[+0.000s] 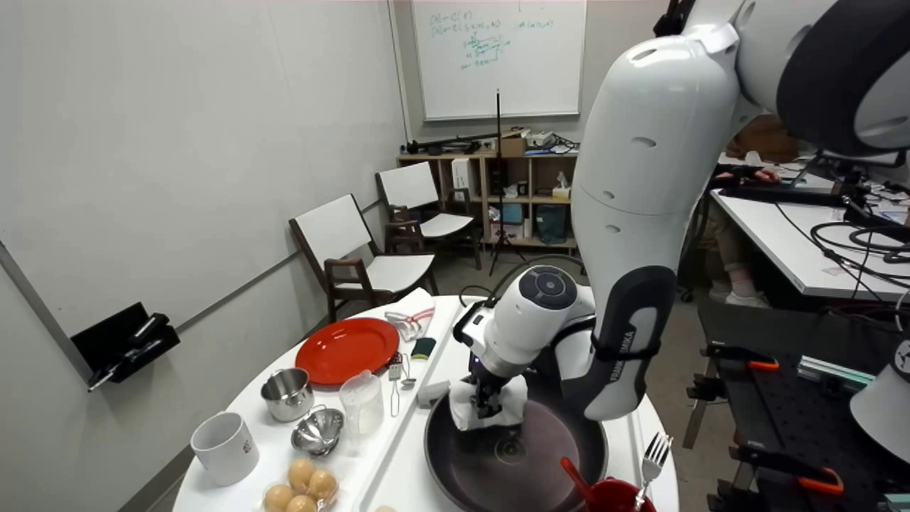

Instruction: Use the white towel to wipe the pan

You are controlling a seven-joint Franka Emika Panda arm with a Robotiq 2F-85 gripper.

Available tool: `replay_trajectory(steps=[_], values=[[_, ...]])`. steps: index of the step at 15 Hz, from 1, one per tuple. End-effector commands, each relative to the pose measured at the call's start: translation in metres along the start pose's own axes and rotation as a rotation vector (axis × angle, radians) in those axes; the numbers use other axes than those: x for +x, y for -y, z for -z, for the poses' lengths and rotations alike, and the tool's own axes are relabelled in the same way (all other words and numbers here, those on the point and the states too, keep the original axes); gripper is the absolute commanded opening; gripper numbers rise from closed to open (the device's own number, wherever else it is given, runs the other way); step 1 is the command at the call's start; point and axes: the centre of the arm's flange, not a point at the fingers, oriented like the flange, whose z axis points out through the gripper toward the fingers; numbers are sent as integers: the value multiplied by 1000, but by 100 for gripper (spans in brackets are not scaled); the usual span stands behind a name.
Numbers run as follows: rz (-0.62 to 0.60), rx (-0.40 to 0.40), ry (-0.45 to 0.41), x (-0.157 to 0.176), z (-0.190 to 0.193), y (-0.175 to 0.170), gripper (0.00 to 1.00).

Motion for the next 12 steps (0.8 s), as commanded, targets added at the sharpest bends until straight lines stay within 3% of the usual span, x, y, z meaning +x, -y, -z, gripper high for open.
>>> replay_trajectory(steps=[1,5,12], values=[[-18,-25,-91,12,-3,-4,4],[-73,15,-143,35,-5,-4,4],[-224,236,-181,41,-12,24,4]])
